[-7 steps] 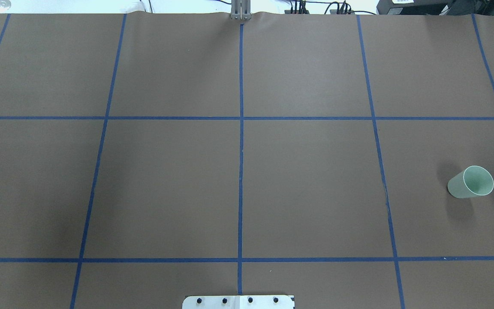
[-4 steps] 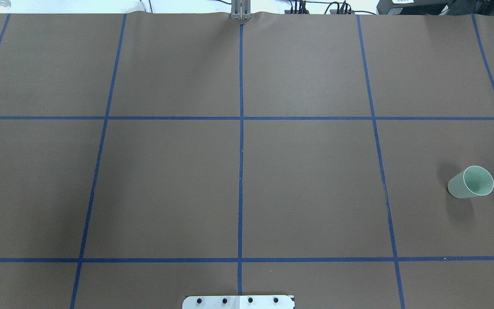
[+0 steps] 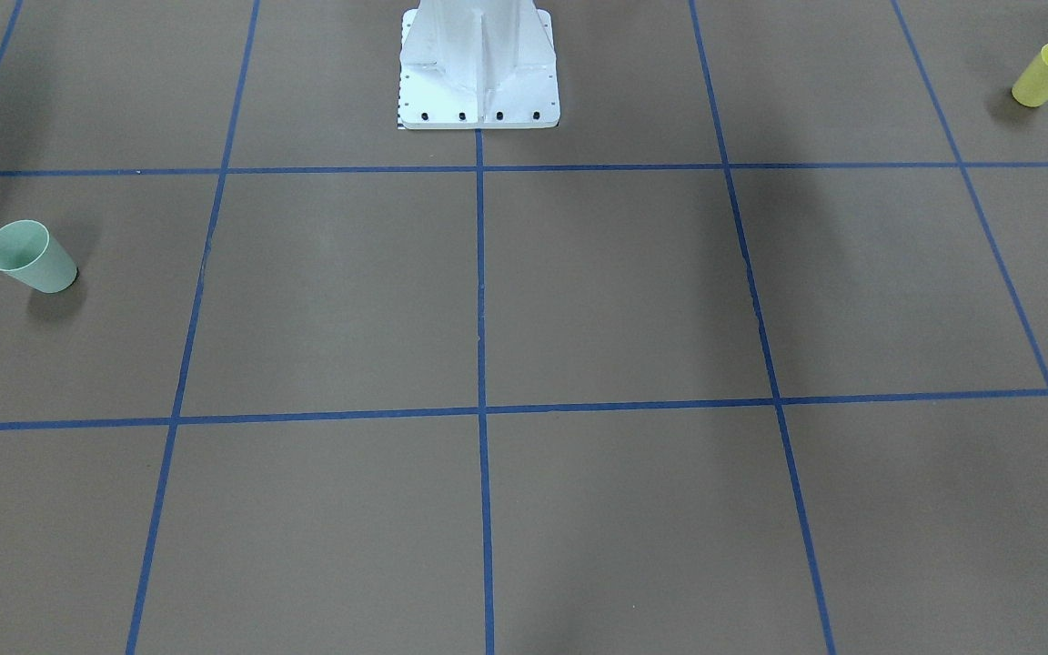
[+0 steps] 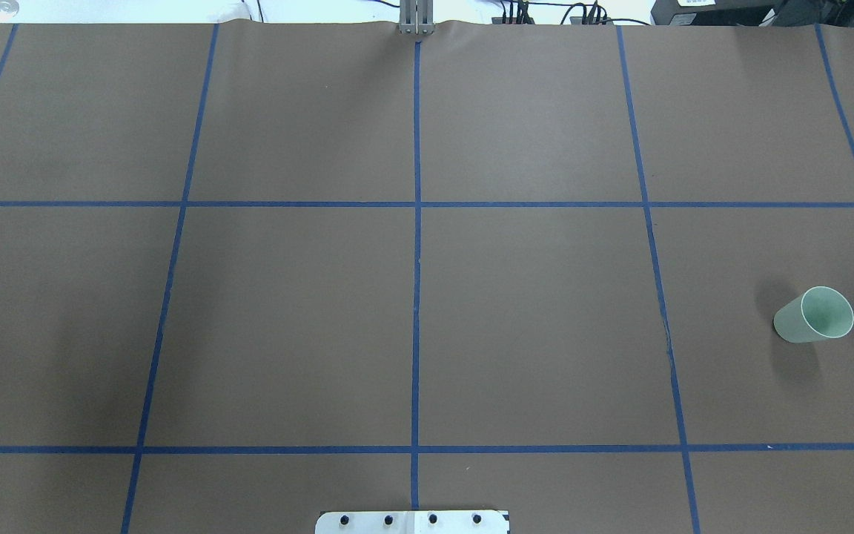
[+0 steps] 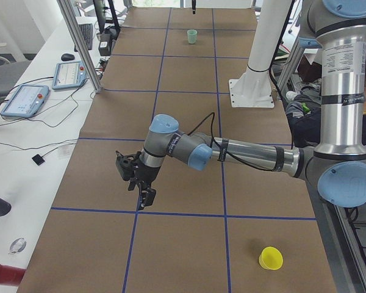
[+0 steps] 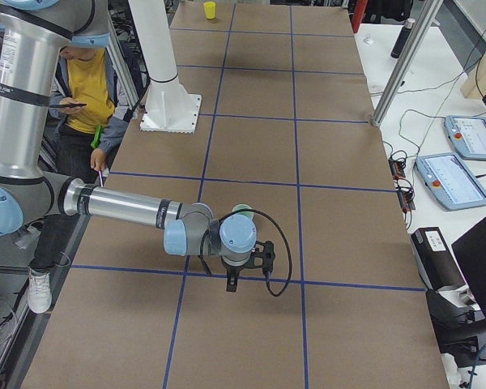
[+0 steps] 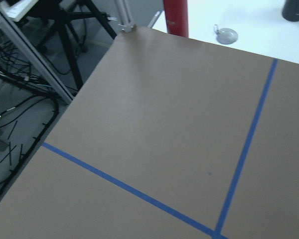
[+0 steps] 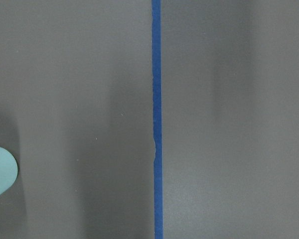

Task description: Transfer and stack yellow cup on green cup

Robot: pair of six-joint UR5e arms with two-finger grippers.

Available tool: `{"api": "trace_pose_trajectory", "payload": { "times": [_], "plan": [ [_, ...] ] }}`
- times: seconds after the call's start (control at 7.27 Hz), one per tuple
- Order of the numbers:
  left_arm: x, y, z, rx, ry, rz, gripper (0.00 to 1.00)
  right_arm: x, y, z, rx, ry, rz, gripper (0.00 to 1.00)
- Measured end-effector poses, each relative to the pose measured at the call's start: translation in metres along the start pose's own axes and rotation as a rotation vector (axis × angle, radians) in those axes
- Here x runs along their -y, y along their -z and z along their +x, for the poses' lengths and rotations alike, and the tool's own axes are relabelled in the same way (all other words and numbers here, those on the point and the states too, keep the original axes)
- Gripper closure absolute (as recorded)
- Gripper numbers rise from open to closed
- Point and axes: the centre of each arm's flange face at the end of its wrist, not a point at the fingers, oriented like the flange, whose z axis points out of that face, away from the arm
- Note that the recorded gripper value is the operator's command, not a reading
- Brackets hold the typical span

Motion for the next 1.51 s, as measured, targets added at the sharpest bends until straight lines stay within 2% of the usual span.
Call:
{"api": "trace_pose_trajectory", "payload": {
  "times": [0.41, 0.55, 0.83, 1.24, 1.51],
  "plan": [
    [-0.024, -0.028, -0.01, 0.37, 0.19, 0.129, 0.0, -0.003, -0.008, 0.01, -0.004, -0.018, -0.015, 0.0],
    [-0.028, -0.033, -0.025, 0.505, 0.261, 0.157, 0.0, -0.003, -0.01, 0.012, -0.005, -0.022, -0.018, 0.0],
    [-0.051, -0.047, -0.072, 0.764, 0.378, 0.17, 0.0, -0.004, -0.011, 0.014, -0.01, -0.026, -0.02, 0.0],
    [-0.106, -0.062, -0.133, 1.044, 0.566, 0.126, 0.0, -0.004, -0.015, 0.02, -0.011, -0.036, -0.029, 0.0],
    [-0.155, -0.074, -0.119, 1.135, 0.701, 0.128, 0.0, -0.005, -0.018, 0.023, -0.014, -0.044, -0.035, 0.0]
  ]
}}
